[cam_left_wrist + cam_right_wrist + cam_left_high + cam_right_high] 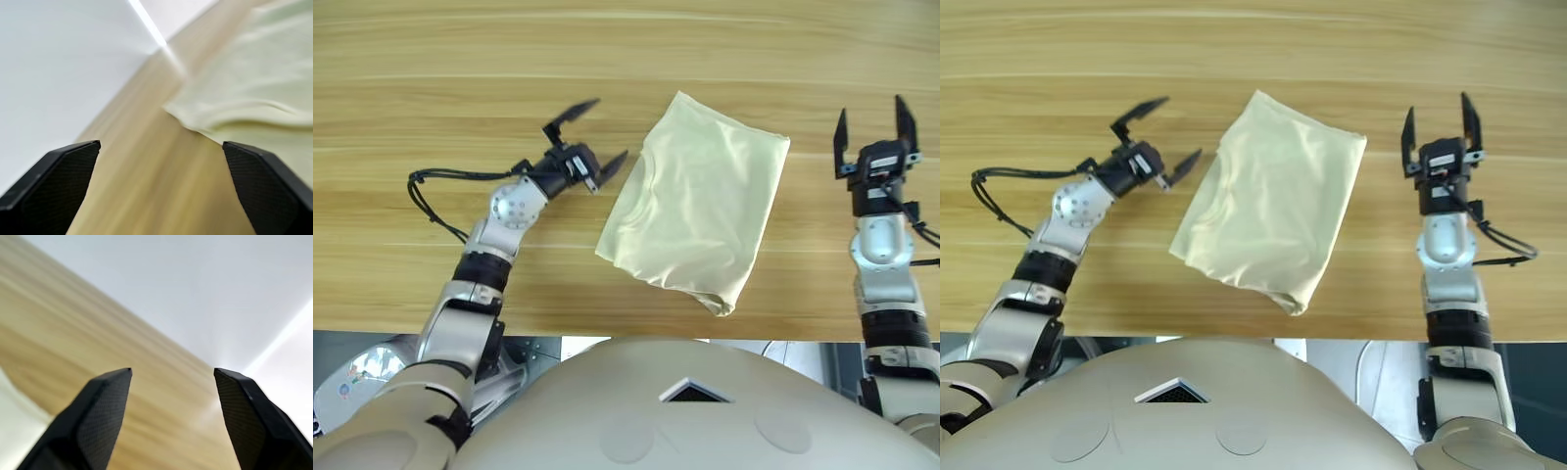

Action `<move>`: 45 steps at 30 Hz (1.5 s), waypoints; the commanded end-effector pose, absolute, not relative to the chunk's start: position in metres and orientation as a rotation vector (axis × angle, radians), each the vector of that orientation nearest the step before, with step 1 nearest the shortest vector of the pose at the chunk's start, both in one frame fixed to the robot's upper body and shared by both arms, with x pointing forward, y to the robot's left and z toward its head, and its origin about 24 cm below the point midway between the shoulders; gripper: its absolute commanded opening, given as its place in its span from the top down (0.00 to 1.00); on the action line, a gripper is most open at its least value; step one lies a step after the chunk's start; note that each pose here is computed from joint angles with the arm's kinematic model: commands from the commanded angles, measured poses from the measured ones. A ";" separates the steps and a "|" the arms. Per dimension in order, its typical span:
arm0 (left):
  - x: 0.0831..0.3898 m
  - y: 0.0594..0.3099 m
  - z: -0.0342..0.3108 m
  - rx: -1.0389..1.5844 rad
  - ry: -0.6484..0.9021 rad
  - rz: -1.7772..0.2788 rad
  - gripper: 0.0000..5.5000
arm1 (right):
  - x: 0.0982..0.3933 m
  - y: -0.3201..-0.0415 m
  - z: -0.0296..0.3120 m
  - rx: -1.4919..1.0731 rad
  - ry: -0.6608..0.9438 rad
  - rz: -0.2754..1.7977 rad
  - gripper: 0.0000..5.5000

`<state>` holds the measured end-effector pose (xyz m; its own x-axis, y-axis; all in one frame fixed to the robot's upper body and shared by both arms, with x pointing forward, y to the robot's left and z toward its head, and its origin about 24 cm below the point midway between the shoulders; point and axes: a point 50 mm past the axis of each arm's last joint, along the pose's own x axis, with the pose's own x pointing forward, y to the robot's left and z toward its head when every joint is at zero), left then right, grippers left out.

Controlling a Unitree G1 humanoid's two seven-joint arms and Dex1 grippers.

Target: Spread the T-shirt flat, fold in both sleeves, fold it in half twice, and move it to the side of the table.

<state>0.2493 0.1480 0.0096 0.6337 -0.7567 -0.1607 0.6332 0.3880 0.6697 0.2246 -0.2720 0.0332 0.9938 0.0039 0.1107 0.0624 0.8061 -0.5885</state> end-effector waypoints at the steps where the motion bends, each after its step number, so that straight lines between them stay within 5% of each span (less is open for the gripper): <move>1: 0.251 0.161 0.011 1.015 -0.164 -0.922 0.16 | 0.236 -0.260 0.022 -0.677 -0.103 -0.020 0.44; 13: 0.284 0.153 0.036 1.021 -0.251 -0.746 0.16 | 0.251 -0.247 0.019 -0.815 -0.128 0.045 0.44; 19: 0.285 0.151 0.029 0.943 -0.225 -0.692 0.16 | 0.282 -0.214 0.078 -0.915 -0.278 0.247 0.44; 23: 0.279 0.149 0.020 0.875 -0.203 -0.675 0.16 | 0.309 -0.195 0.104 -0.904 -0.235 0.440 0.44; 33: 0.279 0.144 0.015 0.777 -0.205 -0.589 0.16 | 0.336 -0.180 0.082 -0.854 -0.045 0.618 0.44; 45: 0.243 0.126 0.007 0.774 -0.261 -0.892 0.16 | 0.335 -0.151 0.059 -0.850 -0.041 0.693 0.44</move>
